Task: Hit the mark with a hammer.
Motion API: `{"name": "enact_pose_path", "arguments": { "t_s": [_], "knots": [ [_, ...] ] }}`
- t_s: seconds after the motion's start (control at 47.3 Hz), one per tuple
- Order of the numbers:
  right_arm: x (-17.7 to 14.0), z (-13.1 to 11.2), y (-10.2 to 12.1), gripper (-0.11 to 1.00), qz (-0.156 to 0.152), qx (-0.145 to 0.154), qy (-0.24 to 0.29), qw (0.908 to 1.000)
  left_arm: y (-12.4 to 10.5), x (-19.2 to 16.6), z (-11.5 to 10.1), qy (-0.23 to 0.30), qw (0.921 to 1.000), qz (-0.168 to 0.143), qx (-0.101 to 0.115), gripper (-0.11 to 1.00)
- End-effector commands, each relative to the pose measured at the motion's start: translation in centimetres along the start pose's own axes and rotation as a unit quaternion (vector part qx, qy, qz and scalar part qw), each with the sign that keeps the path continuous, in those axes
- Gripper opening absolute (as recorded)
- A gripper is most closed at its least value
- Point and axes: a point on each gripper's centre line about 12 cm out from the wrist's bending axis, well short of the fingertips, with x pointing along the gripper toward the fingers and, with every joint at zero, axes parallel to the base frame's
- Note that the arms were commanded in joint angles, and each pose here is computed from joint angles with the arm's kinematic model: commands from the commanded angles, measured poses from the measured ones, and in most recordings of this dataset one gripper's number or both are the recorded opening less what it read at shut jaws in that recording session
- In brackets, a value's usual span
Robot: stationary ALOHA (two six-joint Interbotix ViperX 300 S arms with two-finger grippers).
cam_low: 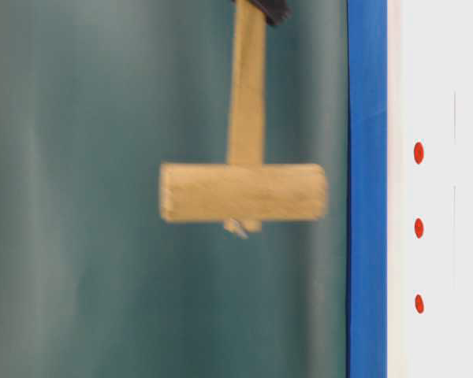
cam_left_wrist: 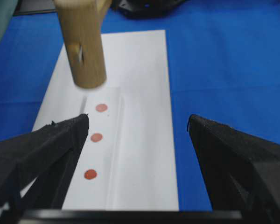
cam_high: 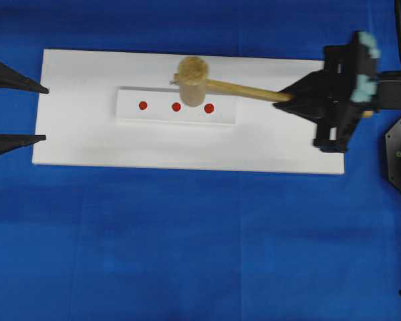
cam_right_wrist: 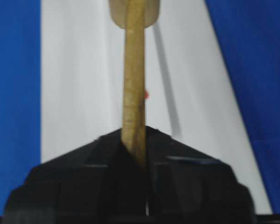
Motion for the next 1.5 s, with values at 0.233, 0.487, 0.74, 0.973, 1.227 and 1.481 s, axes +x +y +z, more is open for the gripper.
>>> {"name": "enact_pose_path", "arguments": {
  "t_s": [0.233,0.487,0.74,0.973,1.227,1.481],
  "knots": [
    [-0.7,0.8,0.0,0.01,0.000,-0.005,-0.022,0.9997,0.1,0.1,0.4,-0.005,1.0000,0.001,-0.001,0.85],
    [3.1,-5.6,-0.8,0.01,-0.022,-0.001,0.115,0.9931,0.1,0.1,0.4,-0.005,1.0000,0.001,-0.002,0.85],
    [4.4,-6.4,-0.8,0.01,-0.025,0.004,0.142,0.9895,0.1,0.1,0.4,-0.006,1.0000,0.001,-0.002,0.85],
    [3.0,-4.0,-0.6,0.01,-0.018,0.006,0.090,0.9957,0.1,0.1,0.5,-0.007,1.0000,0.001,-0.001,0.85],
    [0.7,0.0,0.1,0.01,-0.001,0.004,0.009,1.0000,0.1,0.1,0.4,-0.005,1.0000,0.001,-0.001,0.85],
    [0.6,0.7,0.4,0.01,0.008,-0.004,0.003,1.0000,0.1,0.1,0.4,-0.006,1.0000,0.001,-0.001,0.85]
  ]
}}
